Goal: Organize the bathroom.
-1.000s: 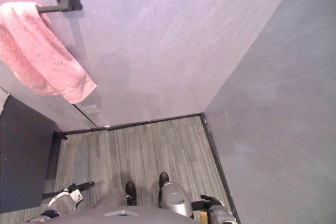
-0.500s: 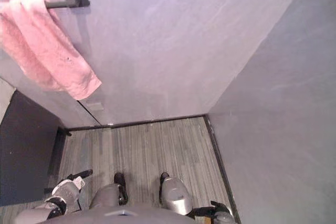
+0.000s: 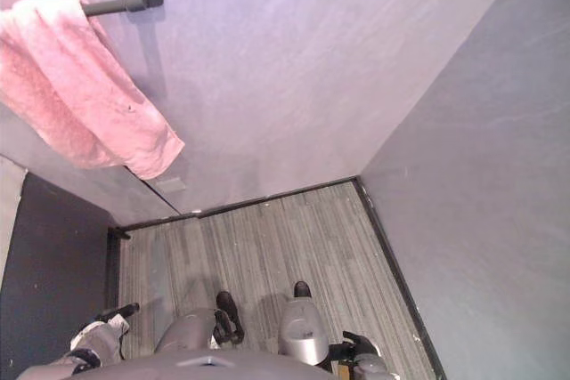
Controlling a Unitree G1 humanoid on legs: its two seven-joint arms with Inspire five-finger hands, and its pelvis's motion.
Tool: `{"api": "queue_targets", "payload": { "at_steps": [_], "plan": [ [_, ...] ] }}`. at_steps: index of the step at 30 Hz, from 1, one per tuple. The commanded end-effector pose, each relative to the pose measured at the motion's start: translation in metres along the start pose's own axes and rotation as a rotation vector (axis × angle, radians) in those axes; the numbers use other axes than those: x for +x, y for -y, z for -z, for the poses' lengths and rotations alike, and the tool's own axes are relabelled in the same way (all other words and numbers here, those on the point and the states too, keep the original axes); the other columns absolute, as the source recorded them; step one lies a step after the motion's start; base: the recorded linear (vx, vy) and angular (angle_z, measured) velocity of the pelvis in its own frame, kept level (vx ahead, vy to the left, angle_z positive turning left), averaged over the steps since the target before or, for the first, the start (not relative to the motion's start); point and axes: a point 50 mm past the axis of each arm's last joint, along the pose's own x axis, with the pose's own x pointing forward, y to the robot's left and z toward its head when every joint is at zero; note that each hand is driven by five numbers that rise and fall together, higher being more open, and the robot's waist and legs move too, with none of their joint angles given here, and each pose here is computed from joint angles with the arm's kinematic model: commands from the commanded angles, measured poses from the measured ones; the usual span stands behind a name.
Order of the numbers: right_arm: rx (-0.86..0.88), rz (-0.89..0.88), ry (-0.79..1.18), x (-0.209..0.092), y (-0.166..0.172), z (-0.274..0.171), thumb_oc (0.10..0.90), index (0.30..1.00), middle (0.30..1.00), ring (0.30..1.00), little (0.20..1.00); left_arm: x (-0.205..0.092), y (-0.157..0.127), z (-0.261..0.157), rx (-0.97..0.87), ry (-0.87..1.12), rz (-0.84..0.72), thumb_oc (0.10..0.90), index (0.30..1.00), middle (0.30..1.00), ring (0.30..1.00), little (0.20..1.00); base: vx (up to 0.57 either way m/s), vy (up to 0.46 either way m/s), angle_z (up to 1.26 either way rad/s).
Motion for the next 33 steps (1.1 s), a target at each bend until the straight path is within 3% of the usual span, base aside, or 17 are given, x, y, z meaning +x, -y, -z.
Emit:
{"api": "queue_targets", "payload": {
  "at_steps": [1, 5, 10, 17, 18, 20, 26, 33],
  "plan": [
    [-0.079, 0.039, 0.008, 0.0, 0.022, 0.001, 0.8, 0.9, 0.9, 0.9, 0.9, 0.006, -0.031, -0.013, -0.047, 0.048, -0.074, 0.8, 0.9, 0.9, 0.9, 0.9, 0.26, -0.12, -0.68],
    [-0.024, 0.042, 0.036, 0.001, 0.026, -0.002, 0.8, 0.9, 0.9, 0.9, 0.9, 0.007, -0.029, -0.024, -0.008, 0.094, -0.027, 0.8, 0.9, 0.9, 0.9, 0.9, 0.22, -0.213, 0.03],
    [0.052, 0.112, 0.117, 0.0, 0.044, -0.016, 0.8, 0.9, 0.9, 0.9, 0.9, 0.001, -0.002, -0.041, 0.007, 0.175, 0.097, 0.8, 0.9, 0.9, 0.9, 0.9, 0.07, -0.144, 0.91],
    [-0.042, 0.197, 0.357, -0.013, 0.062, -0.075, 0.8, 0.9, 0.9, 0.9, 0.9, -0.01, 0.014, -0.079, -0.096, 0.326, 0.184, 0.8, 0.9, 0.9, 0.9, 0.9, 0.06, -0.055, 0.17],
    [-0.106, 0.229, 0.498, -0.03, 0.071, -0.112, 0.8, 0.9, 0.9, 0.9, 0.9, -0.021, 0.015, -0.114, -0.126, 0.457, 0.184, 0.8, 0.9, 0.9, 0.9, 0.9, 0.02, -0.085, 0.0],
    [-0.14, 0.2, 0.633, -0.049, 0.073, -0.141, 0.8, 0.9, 0.9, 0.9, 0.9, -0.032, 0.01, -0.146, -0.128, 0.566, 0.15, 0.8, 0.9, 0.9, 0.9, 0.9, 0.01, -0.067, 0.06],
    [-0.136, 0.162, 1.099, -0.121, 0.086, -0.216, 0.8, 0.9, 0.9, 0.9, 0.9, -0.079, 0.024, -0.209, -0.071, 0.882, 0.175, 0.8, 0.9, 0.9, 0.9, 0.9, 0.01, -0.037, -0.01],
    [-0.236, 0.006, 1.31, -0.17, 0.081, -0.259, 0.8, 0.9, 0.9, 0.9, 0.9, -0.144, 0.06, -0.243, -0.001, 1.08, 0.331, 0.8, 0.9, 0.9, 0.9, 0.9, 0.01, -0.016, 0.01]
  ]
}}
